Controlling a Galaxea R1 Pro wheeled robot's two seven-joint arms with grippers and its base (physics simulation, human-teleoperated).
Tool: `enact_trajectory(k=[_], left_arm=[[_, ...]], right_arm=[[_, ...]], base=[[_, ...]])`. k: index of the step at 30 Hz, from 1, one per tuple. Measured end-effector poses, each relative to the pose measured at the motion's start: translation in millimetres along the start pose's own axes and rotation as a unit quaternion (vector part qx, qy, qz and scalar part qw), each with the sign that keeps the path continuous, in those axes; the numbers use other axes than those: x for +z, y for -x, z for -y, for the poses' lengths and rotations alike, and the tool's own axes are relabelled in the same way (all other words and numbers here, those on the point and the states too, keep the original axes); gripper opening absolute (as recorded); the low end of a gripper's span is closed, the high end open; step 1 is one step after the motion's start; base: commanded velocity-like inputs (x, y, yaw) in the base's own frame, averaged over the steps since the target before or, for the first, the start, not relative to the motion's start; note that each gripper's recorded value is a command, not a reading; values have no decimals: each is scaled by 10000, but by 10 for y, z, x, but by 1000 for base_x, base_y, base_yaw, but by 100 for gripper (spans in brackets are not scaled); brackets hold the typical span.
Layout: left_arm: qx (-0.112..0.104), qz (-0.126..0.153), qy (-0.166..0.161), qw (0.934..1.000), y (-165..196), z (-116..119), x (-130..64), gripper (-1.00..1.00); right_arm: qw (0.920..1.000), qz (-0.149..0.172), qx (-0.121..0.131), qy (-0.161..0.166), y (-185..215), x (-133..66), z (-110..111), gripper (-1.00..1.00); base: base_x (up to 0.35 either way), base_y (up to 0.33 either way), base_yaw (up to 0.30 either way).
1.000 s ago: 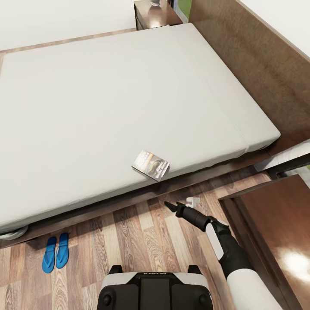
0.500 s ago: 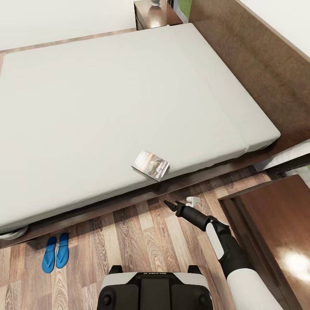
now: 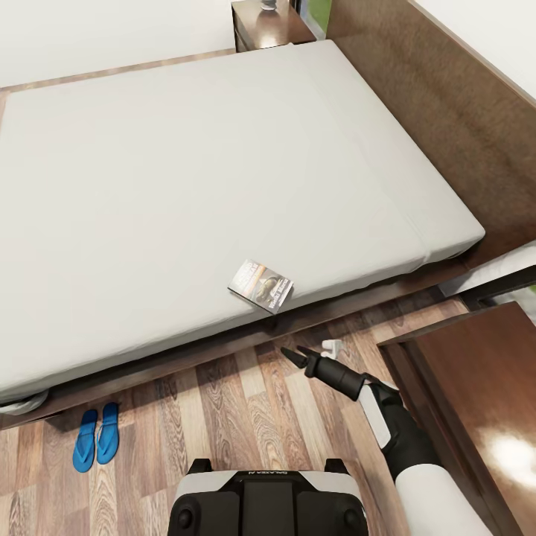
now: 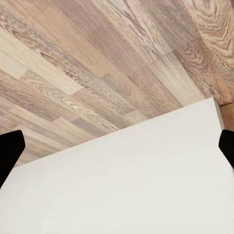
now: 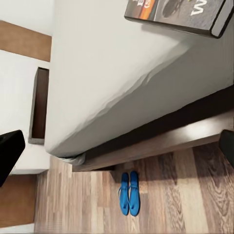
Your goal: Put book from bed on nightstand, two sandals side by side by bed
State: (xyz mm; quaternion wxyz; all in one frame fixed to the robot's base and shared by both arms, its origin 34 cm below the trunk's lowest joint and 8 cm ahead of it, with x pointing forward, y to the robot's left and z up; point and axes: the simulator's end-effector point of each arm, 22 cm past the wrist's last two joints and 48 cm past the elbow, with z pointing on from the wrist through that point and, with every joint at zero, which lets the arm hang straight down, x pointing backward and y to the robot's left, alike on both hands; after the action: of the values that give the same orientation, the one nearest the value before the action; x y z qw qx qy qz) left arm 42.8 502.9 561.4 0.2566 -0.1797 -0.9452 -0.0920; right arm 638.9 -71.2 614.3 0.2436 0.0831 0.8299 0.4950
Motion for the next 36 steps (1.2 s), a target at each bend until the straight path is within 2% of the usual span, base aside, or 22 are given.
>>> enact_trajectory(k=[12,21,27,30,36], left_arm=[[-11,-10,3,10000,-8,-3,0,100],[-8,-16,13,10000,-12,-9,0,100],[-10,-20,19,10000,-14,-13,0,100],[-11,-20,19,10000,-14,-11,0,100],[-11,-22,24,10000,-16,-18,-1,100]], right_arm=[[9988,-13,-44,494,50,-143,-134,100],[9972,156,318,664,212,-397,-67,100],[9972,215,353,623,287,-524,17,100],[9966,221,360,706,304,-584,14,100],[9951,263,511,802,297,-743,86,100]], base=[[0,0,0],[0,0,0],[0,0,0],[0,0,0],[0,0,0]])
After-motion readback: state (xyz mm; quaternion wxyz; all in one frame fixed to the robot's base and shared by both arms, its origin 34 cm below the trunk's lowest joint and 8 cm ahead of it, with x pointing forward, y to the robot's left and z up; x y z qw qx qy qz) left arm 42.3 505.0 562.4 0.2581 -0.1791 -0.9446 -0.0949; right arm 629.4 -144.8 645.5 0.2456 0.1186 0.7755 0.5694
